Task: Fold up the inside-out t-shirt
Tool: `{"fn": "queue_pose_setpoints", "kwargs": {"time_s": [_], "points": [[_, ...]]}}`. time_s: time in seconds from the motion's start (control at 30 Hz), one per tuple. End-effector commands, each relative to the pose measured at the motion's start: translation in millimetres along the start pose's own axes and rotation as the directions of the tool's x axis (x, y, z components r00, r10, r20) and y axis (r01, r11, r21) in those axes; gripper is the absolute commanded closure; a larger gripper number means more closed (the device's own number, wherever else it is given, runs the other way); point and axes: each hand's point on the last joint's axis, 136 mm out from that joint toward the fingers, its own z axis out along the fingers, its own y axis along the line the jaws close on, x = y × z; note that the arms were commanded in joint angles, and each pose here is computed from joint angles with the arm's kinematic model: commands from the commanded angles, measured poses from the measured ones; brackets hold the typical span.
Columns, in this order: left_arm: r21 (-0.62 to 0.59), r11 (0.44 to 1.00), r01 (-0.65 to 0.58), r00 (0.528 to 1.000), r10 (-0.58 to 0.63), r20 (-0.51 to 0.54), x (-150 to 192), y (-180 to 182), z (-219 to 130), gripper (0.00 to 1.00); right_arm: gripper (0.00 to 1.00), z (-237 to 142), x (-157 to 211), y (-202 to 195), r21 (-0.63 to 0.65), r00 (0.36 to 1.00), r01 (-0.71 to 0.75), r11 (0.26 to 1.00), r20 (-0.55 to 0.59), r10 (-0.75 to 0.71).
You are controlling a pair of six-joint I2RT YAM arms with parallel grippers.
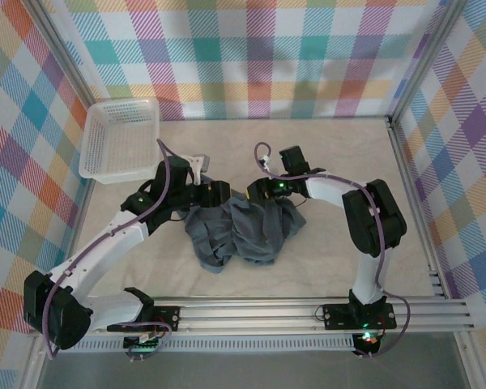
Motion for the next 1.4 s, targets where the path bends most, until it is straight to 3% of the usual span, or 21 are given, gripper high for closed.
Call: {"fn": "queue_pose_setpoints", "kwargs": {"time_s": [0.0, 0.17, 0.27, 0.43, 0.5, 0.67, 0.73, 0.83, 0.9, 0.97, 1.07, 1.13, 1.23, 1.37], "points": [[-0.015, 1.000, 0.012, 1.000, -0.012, 0.020, -6, 3, -2, 0.31, 0.54, 6, -5, 9, -0.035, 0.999, 0.041, 0.999, -0.016, -0.042], [-0.039, 0.999, 0.023, 1.000, -0.022, 0.021, -3, 9, -3, 0.31, 0.87, 4, -7, 0, 0.042, 1.000, 0.022, 0.999, -0.007, -0.022], [-0.098, 0.994, 0.044, 0.999, -0.042, 0.025, -1, 20, -6, 0.31, 0.99, -5, -14, 1, 0.085, 0.999, 0.040, 0.996, 0.017, -0.041], [-0.140, 0.985, 0.100, 0.995, -0.100, 0.007, 5, 35, -8, 0.32, 1.00, -31, -28, 6, 0.167, 0.991, 0.079, 0.983, 0.092, -0.095], [-0.099, 0.988, 0.118, 0.991, -0.123, -0.046, 11, 30, 0, 0.32, 1.00, -37, -27, 5, 0.193, 0.987, 0.089, 0.977, 0.112, -0.111], [-0.133, 0.979, 0.152, 0.980, -0.167, -0.109, 20, 37, 17, 0.33, 1.00, -52, -25, -1, 0.266, 0.985, 0.049, 0.963, 0.146, -0.090], [-0.062, 0.987, 0.146, 0.980, -0.153, -0.125, 19, 26, 21, 0.33, 1.00, -65, -28, 6, 0.267, 0.980, 0.034, 0.963, 0.179, -0.084], [0.184, 0.980, 0.078, 0.986, -0.049, -0.158, 14, -17, 25, 0.31, 1.00, -82, -34, 26, 0.228, 0.965, 0.061, 0.972, 0.234, -0.115], [0.324, 0.944, -0.058, 0.986, 0.104, -0.126, 10, -41, 24, 0.28, 1.00, -88, -35, 41, 0.181, 0.960, 0.094, 0.979, 0.245, -0.137], [0.314, 0.925, -0.215, 0.965, 0.251, -0.078, 4, -40, 29, 0.26, 1.00, -91, -33, 53, 0.139, 0.962, 0.109, 0.984, 0.233, -0.140], [0.280, 0.784, -0.553, 0.827, 0.558, 0.072, 4, -43, 39, 0.21, 1.00, -97, -31, 70, 0.078, 0.962, 0.138, 0.987, 0.227, -0.153], [0.236, 0.694, -0.680, 0.731, 0.666, 0.150, -1, -39, 48, 0.20, 1.00, -103, -28, 82, 0.042, 0.957, 0.168, 0.985, 0.234, -0.174], [0.290, 0.586, -0.757, 0.644, 0.744, 0.177, -1, -48, 60, 0.25, 1.00, -114, -20, 102, -0.007, 0.945, 0.230, 0.973, 0.240, -0.222], [0.503, 0.466, -0.728, 0.641, 0.724, 0.256, -2, -84, 62, 0.28, 1.00, -124, -10, 113, -0.023, 0.934, 0.275, 0.961, 0.242, -0.262]]}}
